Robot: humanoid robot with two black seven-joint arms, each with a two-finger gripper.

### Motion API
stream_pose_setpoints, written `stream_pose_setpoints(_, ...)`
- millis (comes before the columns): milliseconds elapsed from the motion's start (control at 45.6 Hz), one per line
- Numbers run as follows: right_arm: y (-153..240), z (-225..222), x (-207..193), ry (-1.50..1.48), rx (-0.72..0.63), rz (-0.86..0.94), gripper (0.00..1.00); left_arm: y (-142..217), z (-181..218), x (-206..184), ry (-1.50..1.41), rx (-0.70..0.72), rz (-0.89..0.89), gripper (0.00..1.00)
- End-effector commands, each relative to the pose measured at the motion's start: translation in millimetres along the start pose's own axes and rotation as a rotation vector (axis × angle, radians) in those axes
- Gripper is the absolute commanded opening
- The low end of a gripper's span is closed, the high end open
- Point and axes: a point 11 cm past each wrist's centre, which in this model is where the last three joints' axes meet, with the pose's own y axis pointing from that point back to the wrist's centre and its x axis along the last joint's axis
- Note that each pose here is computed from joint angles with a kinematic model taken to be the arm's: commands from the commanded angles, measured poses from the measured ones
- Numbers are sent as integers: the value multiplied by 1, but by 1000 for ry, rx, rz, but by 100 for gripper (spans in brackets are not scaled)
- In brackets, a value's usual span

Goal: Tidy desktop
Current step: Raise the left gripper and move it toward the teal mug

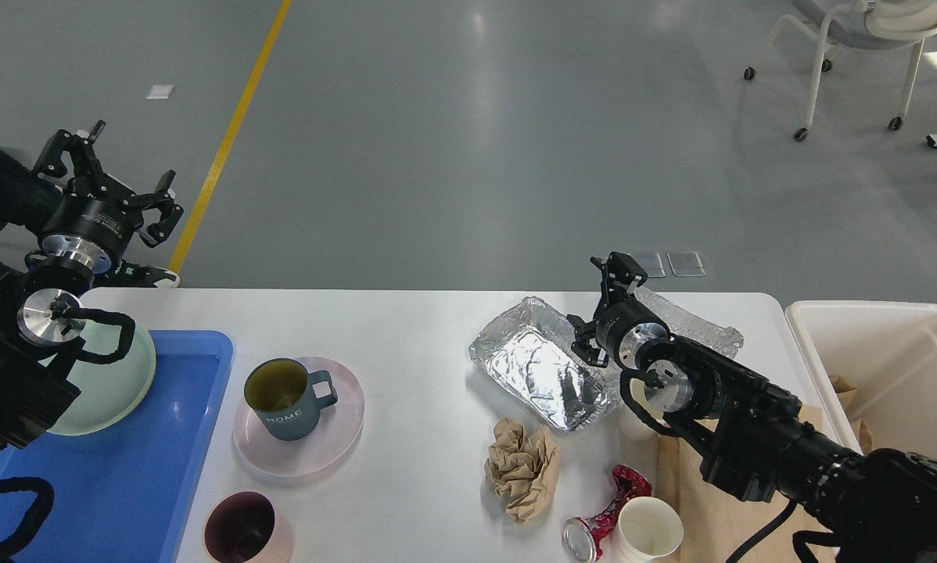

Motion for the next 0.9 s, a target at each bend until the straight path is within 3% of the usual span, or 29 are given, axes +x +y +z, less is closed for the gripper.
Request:
stream_pose_setpoints(0,0,0,0,0,0,1,100,3,-4,2,5,9,-16,97)
stream_pose_setpoints(373,0,0,0,0,0,-1,100,11,-15,5,-42,80,-53,97)
stream_pose_setpoints(483,0,0,0,0,0,1,100,13,-29,3,-187,212,-103,97)
stream_pose_setpoints(724,0,0,0,0,0,1,100,8,-10,-3,-605,479,-203,97)
stream_pose_setpoints(877,0,0,0,0,0,1,100,23,-3,3,-805,804,-276,97)
